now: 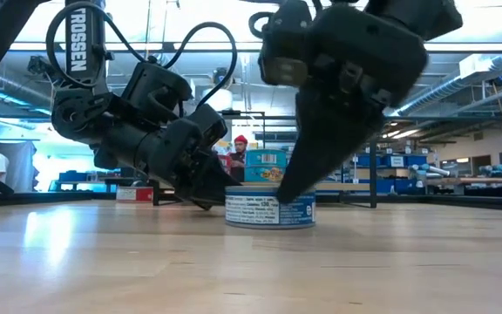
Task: Stack canned seafood by type on shelf
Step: Stack the blue tuna can on top of the other blue tuna can
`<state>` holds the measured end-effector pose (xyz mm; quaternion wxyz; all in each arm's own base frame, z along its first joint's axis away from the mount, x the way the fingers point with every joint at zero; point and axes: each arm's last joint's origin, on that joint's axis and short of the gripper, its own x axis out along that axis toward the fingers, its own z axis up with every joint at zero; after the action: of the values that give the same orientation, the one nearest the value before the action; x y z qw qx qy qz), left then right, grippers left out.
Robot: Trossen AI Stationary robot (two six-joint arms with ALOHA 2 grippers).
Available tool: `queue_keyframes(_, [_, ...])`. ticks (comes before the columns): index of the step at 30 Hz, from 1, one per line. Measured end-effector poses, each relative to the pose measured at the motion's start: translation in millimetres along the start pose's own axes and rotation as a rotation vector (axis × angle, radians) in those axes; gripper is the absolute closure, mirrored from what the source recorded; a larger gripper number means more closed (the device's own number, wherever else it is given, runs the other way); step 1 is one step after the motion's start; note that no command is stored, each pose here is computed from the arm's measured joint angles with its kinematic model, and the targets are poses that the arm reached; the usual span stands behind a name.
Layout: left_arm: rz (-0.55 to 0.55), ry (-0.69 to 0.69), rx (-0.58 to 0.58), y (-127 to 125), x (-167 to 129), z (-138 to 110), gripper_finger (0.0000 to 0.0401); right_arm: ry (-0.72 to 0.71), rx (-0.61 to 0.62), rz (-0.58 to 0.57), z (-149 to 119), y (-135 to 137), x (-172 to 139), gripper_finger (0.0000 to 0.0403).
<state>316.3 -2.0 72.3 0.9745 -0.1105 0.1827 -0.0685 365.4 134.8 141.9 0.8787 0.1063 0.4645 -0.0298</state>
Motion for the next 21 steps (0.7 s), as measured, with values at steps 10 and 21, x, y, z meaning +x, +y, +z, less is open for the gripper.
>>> queue_keyframes(10, [-0.013, -0.007, -0.004, -2.7, 0.4, 0.4, 0.0400, -0.026, 0.060, -0.038, 6.8, -12.1, 5.8, 0.0394])
queue_keyframes(21, [-0.013, -0.004, 0.000, -5.8, 1.0, -0.6, 0.0400, -0.112, 0.187, -0.015, 27.3, -19.3, -24.7, 0.0394])
